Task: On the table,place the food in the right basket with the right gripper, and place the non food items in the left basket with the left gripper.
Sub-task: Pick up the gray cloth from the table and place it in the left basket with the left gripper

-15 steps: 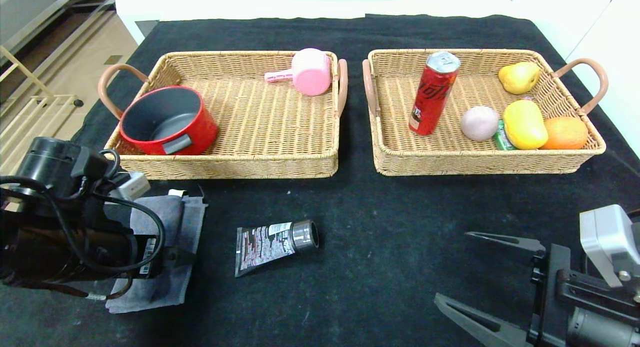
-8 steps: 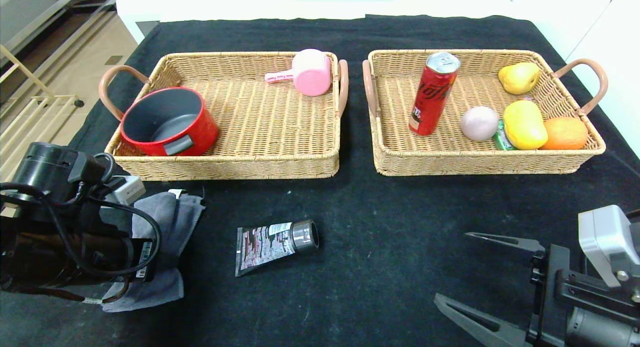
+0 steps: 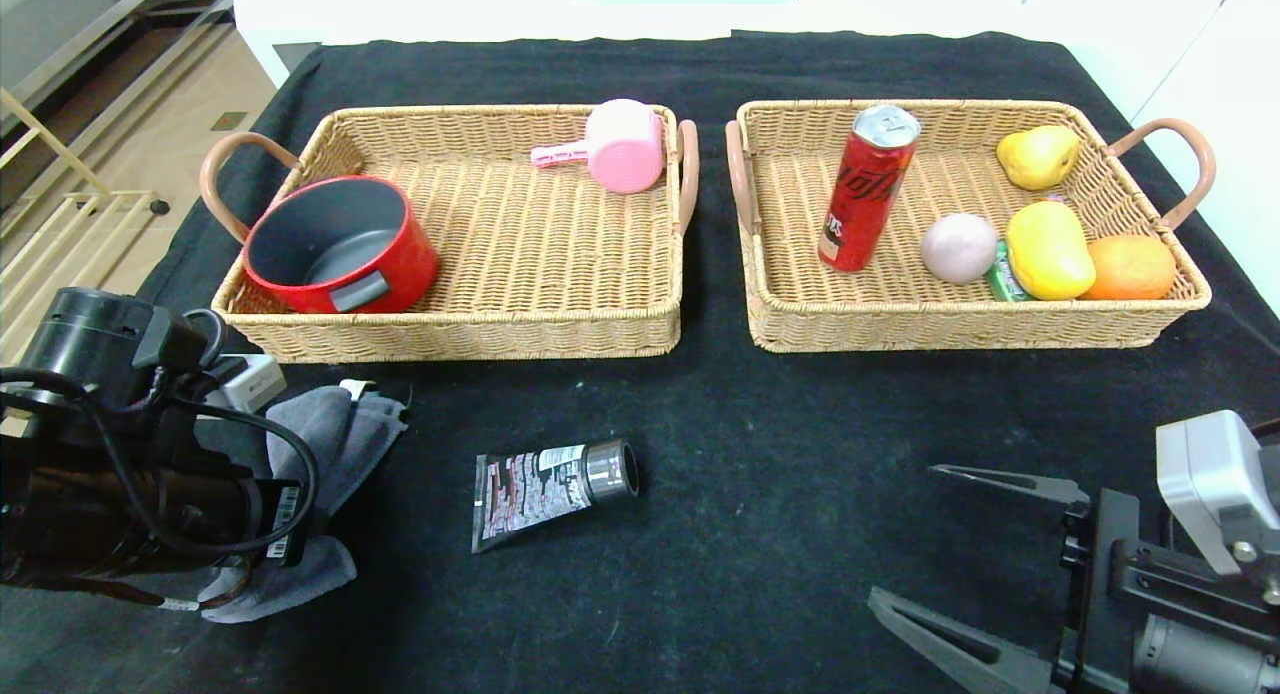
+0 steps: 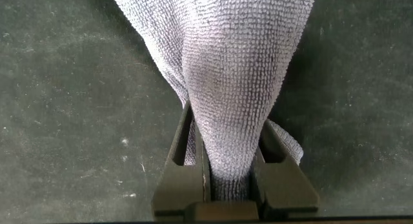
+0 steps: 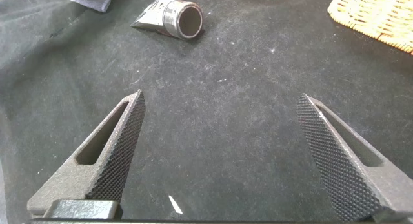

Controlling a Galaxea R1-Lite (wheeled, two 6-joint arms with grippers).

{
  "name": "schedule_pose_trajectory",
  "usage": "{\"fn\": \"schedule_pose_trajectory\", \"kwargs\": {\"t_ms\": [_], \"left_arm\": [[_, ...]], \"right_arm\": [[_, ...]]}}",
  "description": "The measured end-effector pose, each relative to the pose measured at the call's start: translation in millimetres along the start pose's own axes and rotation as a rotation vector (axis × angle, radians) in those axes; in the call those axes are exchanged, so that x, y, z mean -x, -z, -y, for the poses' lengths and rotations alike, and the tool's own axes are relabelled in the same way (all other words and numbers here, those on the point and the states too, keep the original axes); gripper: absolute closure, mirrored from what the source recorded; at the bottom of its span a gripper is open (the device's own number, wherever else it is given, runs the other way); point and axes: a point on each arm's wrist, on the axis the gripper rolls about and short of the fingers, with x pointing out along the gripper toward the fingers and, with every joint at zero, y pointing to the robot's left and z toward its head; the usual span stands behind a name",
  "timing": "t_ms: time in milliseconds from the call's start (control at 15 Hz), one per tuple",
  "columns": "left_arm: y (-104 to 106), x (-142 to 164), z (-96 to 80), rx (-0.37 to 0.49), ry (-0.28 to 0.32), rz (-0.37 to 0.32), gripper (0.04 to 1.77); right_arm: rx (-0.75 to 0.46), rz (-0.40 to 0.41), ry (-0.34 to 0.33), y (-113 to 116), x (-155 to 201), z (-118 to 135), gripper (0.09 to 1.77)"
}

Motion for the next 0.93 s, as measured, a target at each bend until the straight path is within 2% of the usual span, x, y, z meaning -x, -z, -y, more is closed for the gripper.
{"fn": "schedule_pose_trajectory", "kwargs": {"t_ms": [600, 933], "left_arm": [[1.0, -1.4, 0.3, 0.001, 0.005, -0.004, 1.44], [3.8, 5.7, 2.9, -0.009, 0.016, 0.025, 1.45]], "right_arm": [[-0.002, -0.008, -0.001, 1.1, -0.7, 0.0, 0.15], [-0.002, -0.016, -0.005, 2.9, -1.7, -0.7, 0.15]]}}
